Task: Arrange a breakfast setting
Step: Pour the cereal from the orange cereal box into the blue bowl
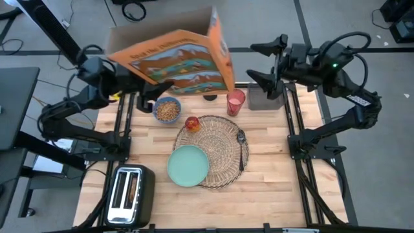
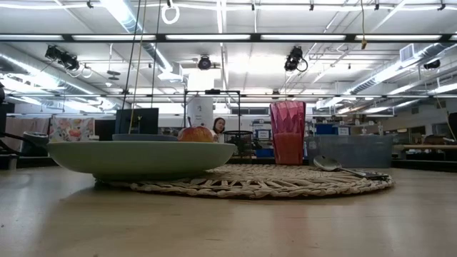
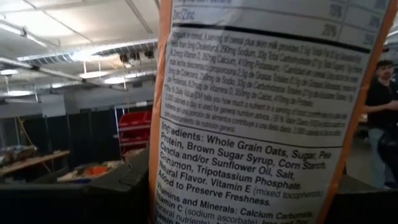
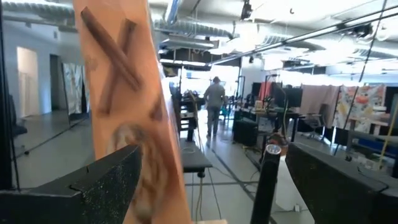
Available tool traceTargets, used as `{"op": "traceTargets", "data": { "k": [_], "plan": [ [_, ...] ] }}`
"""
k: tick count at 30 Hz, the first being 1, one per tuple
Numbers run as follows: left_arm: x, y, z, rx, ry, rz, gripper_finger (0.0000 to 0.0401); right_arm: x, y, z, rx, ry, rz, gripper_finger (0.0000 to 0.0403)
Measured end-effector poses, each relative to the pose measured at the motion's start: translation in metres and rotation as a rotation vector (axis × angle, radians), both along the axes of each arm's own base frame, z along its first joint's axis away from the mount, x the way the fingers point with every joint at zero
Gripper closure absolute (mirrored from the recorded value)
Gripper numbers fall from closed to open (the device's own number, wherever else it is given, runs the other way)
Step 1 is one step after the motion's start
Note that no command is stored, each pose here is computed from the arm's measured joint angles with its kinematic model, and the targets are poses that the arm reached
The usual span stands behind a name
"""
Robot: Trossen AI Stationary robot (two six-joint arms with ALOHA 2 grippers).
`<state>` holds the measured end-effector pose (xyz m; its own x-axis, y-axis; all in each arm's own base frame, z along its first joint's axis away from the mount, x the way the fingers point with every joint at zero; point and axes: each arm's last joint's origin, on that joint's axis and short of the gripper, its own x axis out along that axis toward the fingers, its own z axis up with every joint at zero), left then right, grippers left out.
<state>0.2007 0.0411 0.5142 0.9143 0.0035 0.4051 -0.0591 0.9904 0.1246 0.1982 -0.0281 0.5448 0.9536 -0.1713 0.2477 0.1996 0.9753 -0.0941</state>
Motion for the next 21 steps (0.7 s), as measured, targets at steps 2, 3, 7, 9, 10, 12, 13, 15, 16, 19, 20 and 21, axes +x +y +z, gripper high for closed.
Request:
{"op": "traceTargets", "data": {
  "k": [2,3,7,9,10,12,13,15,16,19,20,21],
  "plan": [
    [0.008,0.002,-0.004,-0.004,0.025,0.001,0.0161,0.002,0.000,-0.002,0.000,0.013,0.011,0.0003],
    [0.011,0.003,-0.006,-0.004,0.032,0.001,0.0161,0.002,0.000,-0.002,0.001,0.018,0.020,0.0003],
    [0.024,0.006,-0.013,0.005,0.062,0.009,0.0161,0.009,0.000,-0.005,0.031,0.032,0.051,0.0003],
    [0.032,0.007,-0.016,0.002,0.077,0.008,0.0161,0.014,0.000,-0.008,0.041,0.052,0.061,0.0003],
    [0.034,0.008,-0.017,0.001,0.081,0.007,0.0162,0.014,0.000,-0.009,0.047,0.058,0.078,0.0003],
    [0.037,0.009,-0.018,0.003,0.082,0.003,0.0163,0.015,0.001,-0.010,0.066,0.064,0.117,0.0003],
    [0.037,0.009,-0.019,0.002,0.086,0.001,0.0163,0.017,0.001,-0.012,0.076,0.077,0.136,0.0003],
    [0.038,0.009,-0.019,0.002,0.091,-0.001,0.0163,0.018,0.001,-0.012,0.095,0.083,0.153,0.0003],
    [0.038,0.009,-0.019,0.003,0.091,-0.002,0.0163,0.018,0.002,-0.012,0.100,0.083,0.160,0.0003],
    [0.036,0.008,-0.019,0.002,0.090,0.001,0.0163,0.017,0.002,-0.012,0.122,0.085,0.190,0.0003],
    [0.035,0.008,-0.019,0.001,0.091,0.008,0.0164,0.016,0.003,-0.012,0.131,0.079,0.205,0.0003],
    [0.035,0.009,-0.018,0.002,0.090,0.012,0.0164,0.015,0.003,-0.011,0.135,0.079,0.218,0.0003]
  ]
}}
